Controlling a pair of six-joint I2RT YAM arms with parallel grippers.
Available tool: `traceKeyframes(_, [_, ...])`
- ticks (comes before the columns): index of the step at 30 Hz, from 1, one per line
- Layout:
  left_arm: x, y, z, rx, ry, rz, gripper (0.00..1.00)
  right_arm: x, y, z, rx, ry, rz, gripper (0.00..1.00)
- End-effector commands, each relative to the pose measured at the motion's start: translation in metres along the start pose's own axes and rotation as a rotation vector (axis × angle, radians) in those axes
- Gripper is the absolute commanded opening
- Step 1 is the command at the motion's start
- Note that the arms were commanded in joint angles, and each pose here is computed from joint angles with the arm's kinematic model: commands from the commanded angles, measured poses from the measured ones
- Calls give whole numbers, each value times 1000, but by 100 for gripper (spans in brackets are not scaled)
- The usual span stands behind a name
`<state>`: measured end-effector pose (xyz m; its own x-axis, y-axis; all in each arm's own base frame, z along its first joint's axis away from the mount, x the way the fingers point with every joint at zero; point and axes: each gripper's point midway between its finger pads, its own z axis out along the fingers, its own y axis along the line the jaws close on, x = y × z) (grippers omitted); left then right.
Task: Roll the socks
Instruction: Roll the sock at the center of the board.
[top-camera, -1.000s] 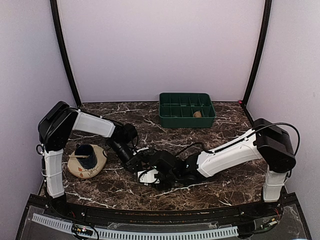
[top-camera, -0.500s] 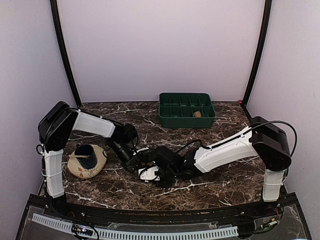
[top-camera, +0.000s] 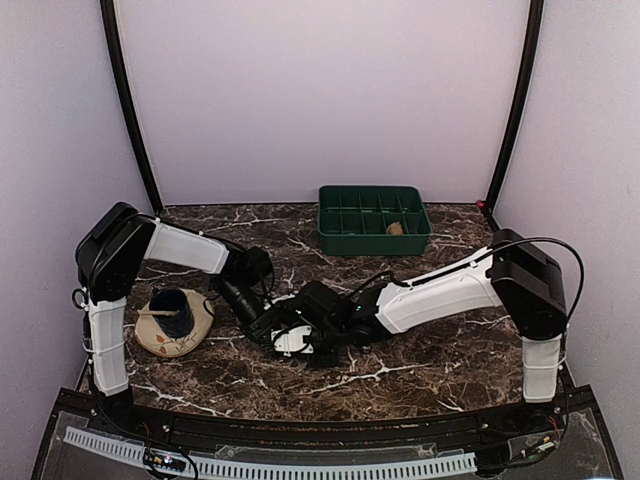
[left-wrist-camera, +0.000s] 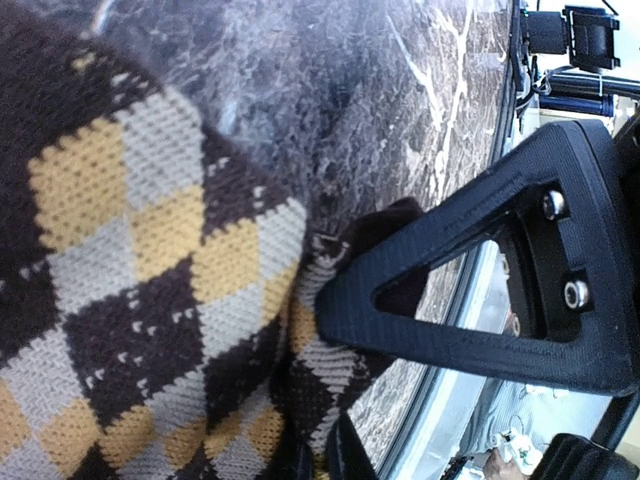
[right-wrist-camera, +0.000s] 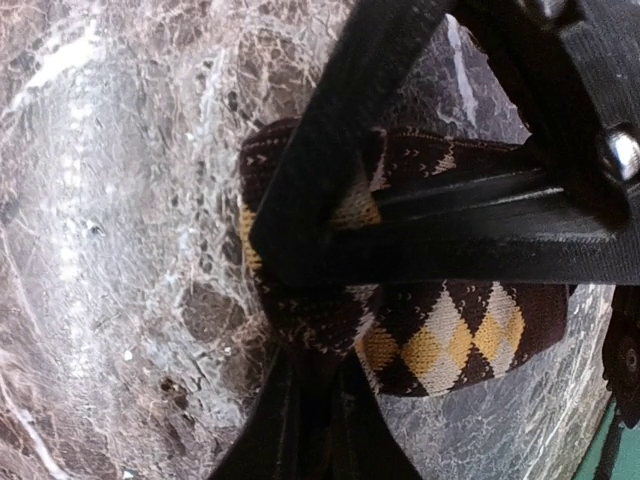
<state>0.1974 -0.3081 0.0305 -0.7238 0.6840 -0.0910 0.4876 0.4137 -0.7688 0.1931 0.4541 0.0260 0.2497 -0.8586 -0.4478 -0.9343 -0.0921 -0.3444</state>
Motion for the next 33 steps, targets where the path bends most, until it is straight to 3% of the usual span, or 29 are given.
traceKeyframes(1, [3,1,-6,-33,-6,-20,12,12,10,9,-72,39,40,3])
traceKeyframes(11, [-16,5,-38,-104,-126,-50,30,16,15,12,-132,67,80,0])
traceKeyframes(20, [-23,0,-55,-162,-192,-40,31,10,14,8,-185,66,141,0])
traceKeyframes(33, [-35,24,-94,-438,-407,-65,31,8,21,3,-374,91,304,0])
